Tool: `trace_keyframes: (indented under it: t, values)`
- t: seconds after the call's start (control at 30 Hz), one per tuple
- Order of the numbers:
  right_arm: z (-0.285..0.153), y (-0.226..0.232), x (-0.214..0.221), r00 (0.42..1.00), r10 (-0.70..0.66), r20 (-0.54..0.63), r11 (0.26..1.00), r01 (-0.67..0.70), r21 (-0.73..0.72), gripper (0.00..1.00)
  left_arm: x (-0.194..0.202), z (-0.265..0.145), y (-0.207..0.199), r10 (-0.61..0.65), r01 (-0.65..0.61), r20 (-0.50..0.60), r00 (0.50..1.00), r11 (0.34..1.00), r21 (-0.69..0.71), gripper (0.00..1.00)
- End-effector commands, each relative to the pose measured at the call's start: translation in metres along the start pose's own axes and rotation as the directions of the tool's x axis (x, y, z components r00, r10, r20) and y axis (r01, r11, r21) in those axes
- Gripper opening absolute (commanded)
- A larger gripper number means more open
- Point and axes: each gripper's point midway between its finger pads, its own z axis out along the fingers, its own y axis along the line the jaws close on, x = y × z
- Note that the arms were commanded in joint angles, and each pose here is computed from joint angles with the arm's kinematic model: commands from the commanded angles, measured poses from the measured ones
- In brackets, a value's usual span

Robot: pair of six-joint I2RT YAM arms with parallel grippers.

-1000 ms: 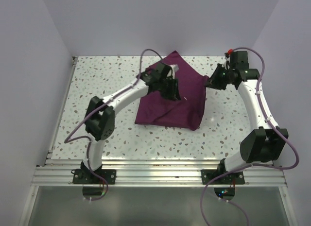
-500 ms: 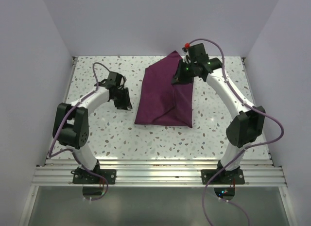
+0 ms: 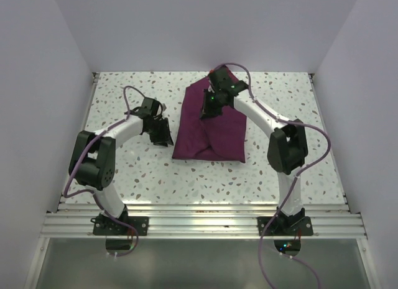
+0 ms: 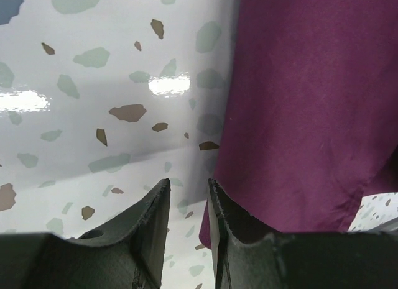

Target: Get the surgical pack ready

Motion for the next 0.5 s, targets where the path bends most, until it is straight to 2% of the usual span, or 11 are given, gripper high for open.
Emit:
trace_keyframes:
  t: [0.0,0.27,0.3,0.33,0.37,0.4,0.47]
  values:
    - [0.012,0.025,-0.028,0.994,0.024,0.103,0.999,-0.019,-0.050,0.00,-0.008,-0.003,-0.018,0.017,-0.019,0.040,0.999,0.998,0.056,0.34]
    - [0.056,0.034,-0.016,0.999,0.024,0.040,0.999,-0.022,-0.044,0.00,-0.003,0.000,-0.020,0.018,-0.020,0.028,0.999,0.998,0.063,0.34]
    - [0.055,0.038,-0.017,0.999,0.021,0.035,0.998,-0.019,-0.060,0.04,-0.003,-0.001,-0.020,0.023,-0.025,0.026,0.999,0.998,0.061,0.34]
    - [0.055,0.040,-0.017,0.999,0.020,0.030,0.998,-0.018,-0.062,0.16,-0.003,-0.002,-0.020,0.027,-0.028,0.023,0.999,0.998,0.058,0.34]
    - [0.055,0.041,-0.018,0.999,0.015,0.028,0.998,-0.014,-0.064,0.22,-0.009,-0.005,-0.019,0.030,-0.032,0.036,0.999,0.998,0.049,0.35]
    - [0.051,0.044,-0.019,1.000,-0.005,0.017,0.997,0.006,-0.076,0.34,-0.008,-0.007,-0.017,0.039,-0.040,0.027,0.999,0.999,0.036,0.35]
    - [0.045,0.045,-0.021,0.999,-0.035,0.002,0.997,0.035,-0.075,0.44,-0.020,-0.015,-0.015,0.044,-0.045,0.052,0.998,0.999,0.022,0.38]
